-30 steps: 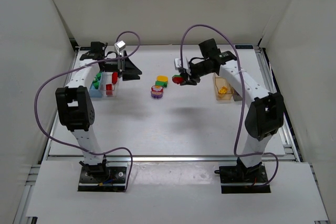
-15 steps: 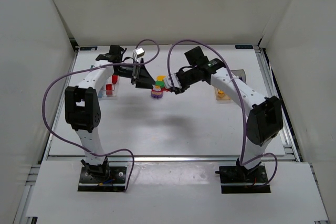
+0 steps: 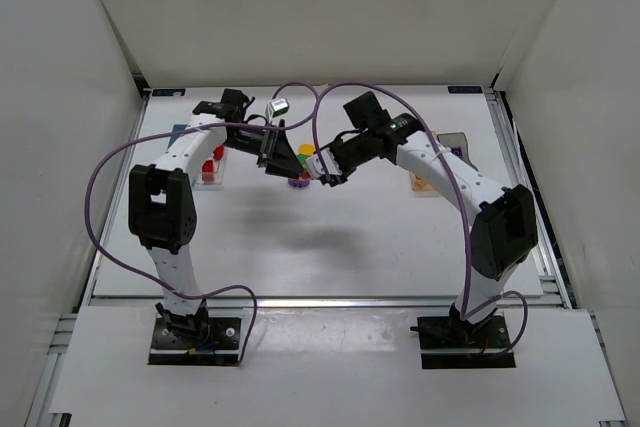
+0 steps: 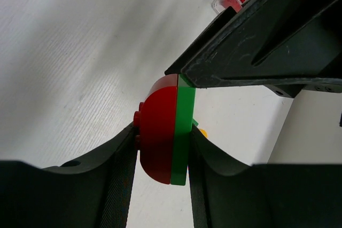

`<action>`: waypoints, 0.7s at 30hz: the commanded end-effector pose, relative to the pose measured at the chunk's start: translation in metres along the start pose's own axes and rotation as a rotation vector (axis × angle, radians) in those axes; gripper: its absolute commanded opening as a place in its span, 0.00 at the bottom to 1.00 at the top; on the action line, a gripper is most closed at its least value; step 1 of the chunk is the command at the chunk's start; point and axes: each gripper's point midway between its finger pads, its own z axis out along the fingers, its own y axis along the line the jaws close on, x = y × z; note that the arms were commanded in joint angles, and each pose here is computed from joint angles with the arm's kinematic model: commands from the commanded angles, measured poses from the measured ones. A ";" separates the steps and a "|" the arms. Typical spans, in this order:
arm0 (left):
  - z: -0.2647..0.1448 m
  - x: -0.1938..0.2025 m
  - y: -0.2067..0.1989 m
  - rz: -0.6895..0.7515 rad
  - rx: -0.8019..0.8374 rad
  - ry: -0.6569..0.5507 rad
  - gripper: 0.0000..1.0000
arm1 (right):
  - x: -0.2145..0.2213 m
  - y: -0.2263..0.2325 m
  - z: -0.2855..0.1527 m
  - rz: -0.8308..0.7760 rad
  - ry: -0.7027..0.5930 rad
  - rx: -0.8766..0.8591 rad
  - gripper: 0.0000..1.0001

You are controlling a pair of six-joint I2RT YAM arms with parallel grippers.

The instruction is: Sort the legos into containers by color

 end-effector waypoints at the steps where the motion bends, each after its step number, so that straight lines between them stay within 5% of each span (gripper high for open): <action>1: -0.001 0.006 -0.027 0.125 0.003 0.021 0.68 | -0.023 -0.020 -0.006 -0.069 -0.045 0.029 0.08; 21: -0.004 0.004 -0.030 0.175 -0.013 0.025 0.64 | -0.031 0.007 0.012 -0.061 -0.049 -0.060 0.09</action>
